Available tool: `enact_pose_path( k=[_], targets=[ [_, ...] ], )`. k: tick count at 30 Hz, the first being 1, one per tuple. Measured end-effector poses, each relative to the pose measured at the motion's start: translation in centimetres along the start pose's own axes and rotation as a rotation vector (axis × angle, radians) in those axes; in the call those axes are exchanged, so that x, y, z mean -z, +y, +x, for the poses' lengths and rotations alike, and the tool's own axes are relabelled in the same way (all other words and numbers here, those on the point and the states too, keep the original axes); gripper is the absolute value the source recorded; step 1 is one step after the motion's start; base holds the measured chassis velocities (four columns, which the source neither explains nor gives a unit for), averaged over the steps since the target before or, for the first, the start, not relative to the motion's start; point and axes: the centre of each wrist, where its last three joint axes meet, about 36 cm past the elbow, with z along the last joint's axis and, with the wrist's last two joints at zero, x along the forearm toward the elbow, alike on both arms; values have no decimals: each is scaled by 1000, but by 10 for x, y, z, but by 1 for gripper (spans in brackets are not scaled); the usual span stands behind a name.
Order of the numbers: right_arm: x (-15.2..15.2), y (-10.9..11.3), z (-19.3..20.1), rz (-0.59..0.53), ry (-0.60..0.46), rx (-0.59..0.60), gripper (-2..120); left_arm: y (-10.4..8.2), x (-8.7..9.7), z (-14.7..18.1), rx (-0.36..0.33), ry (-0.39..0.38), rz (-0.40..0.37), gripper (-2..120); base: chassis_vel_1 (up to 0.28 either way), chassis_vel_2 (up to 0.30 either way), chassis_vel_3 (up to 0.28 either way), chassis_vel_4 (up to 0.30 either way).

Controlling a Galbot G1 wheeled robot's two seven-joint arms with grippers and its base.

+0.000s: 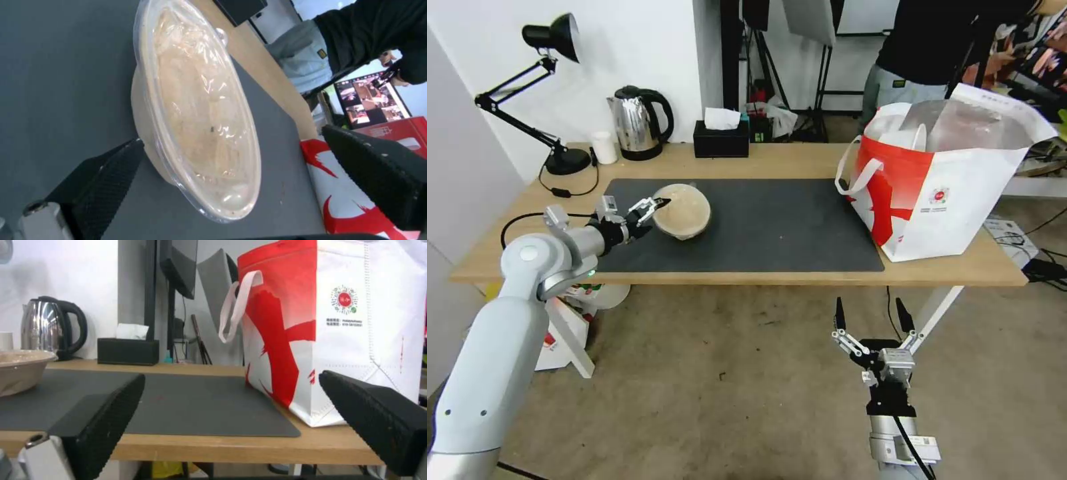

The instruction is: Pick up the trash from the table and place it into the takeout bag.

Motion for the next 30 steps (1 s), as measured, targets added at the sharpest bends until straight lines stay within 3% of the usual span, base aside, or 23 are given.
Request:
enact_pose_path(
  k=[30],
  targets=[
    [0,0,0,0,0,0,100,11,3,-26,38,4,3,100,0,0,0,0]
  ],
)
